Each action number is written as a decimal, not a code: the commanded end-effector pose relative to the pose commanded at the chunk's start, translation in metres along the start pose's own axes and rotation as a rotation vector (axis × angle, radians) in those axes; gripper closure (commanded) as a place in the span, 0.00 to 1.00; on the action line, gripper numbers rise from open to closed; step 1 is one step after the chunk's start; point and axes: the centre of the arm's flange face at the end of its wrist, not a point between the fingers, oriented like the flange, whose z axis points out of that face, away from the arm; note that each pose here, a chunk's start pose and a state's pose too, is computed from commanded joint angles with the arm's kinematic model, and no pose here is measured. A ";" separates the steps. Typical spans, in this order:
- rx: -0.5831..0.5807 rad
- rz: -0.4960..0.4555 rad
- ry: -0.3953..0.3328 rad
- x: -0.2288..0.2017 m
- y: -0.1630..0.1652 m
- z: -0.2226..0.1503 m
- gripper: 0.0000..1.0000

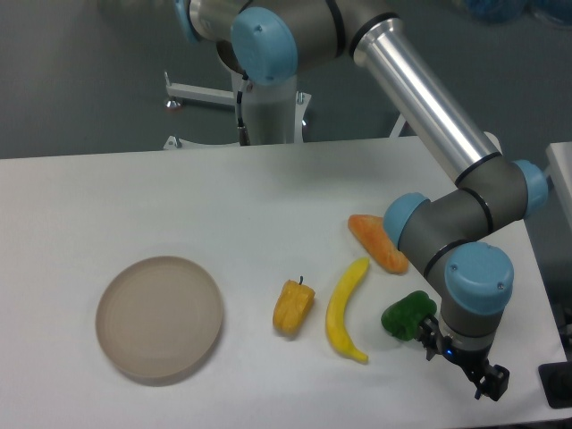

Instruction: Pick up the yellow pepper from the table

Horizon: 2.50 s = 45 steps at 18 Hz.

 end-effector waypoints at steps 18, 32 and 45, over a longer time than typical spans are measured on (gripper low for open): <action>-0.013 -0.136 0.130 0.074 0.022 -0.060 0.00; 0.049 -0.388 0.324 0.192 -0.030 -0.075 0.00; 0.069 -0.327 0.281 0.242 -0.066 -0.037 0.00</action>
